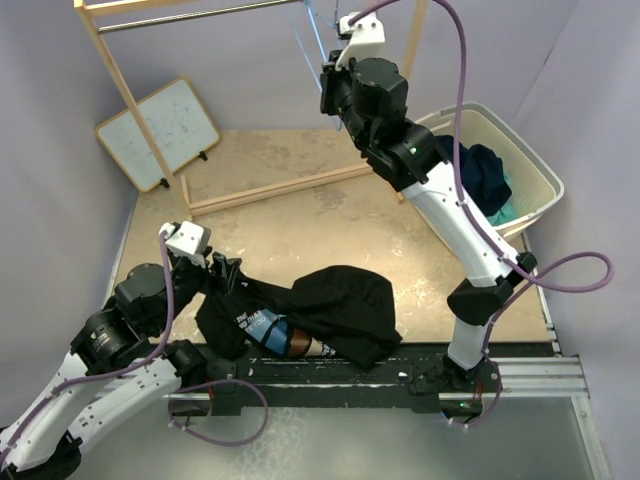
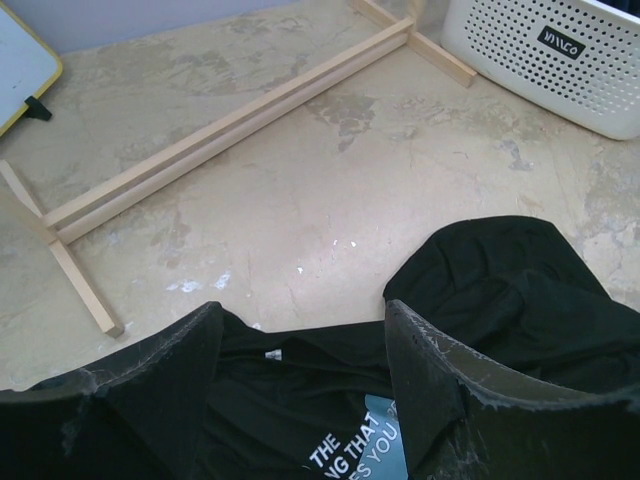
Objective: Remove the t-shirt from the hanger
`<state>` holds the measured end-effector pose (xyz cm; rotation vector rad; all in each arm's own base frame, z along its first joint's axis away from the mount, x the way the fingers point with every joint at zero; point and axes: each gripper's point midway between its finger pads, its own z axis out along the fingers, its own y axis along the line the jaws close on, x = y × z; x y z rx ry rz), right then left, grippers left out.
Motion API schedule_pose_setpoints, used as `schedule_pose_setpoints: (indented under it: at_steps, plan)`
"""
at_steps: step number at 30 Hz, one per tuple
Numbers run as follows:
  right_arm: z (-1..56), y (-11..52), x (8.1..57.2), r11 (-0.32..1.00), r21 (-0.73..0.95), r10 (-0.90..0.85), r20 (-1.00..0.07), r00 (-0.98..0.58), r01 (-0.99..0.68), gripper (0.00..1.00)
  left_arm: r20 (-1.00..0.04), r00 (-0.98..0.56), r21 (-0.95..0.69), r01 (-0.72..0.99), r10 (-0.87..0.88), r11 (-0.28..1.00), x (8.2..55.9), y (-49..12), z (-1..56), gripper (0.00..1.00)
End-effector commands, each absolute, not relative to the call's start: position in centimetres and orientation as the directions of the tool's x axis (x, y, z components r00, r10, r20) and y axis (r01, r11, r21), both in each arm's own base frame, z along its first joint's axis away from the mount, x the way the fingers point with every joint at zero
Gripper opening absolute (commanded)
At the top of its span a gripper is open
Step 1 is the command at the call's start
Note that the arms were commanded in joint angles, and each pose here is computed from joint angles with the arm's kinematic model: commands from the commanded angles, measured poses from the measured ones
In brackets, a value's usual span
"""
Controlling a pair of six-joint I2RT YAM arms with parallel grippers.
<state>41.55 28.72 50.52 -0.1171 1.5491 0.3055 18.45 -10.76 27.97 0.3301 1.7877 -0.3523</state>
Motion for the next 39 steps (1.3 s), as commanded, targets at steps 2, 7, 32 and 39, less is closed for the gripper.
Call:
schedule_pose_setpoints:
  at_steps: [2, 7, 32, 39]
  plan:
    - [52.5, 30.4, 42.3, 0.926, 0.170, 0.191, -0.981, 0.029, -0.338, 0.00, -0.977, -0.213, -0.078, 0.405, 0.011, 0.911, 18.6, -11.0, 28.7, 0.69]
    - [50.3, 32.0, 42.6, 0.909, 0.172, 0.175, -0.984, -0.027, -0.381, 0.00, -0.977, -0.214, -0.078, 0.401, 0.011, 0.913, 18.6, -10.9, 28.7, 0.69]
    - [25.7, 33.8, 20.4, 0.544, 0.294, -0.206, -0.861, -0.465, -0.786, 1.00, -0.977, -0.212, -0.075, 0.389, 0.010, 0.918, 18.8, -10.7, 28.7, 0.69]
    - [14.8, 36.1, 14.6, 0.452, 0.377, -0.407, -0.719, -0.563, -0.808, 1.00, -0.974, -0.226, -0.067, 0.380, 0.022, 0.923, 19.0, -10.7, 28.4, 0.69]
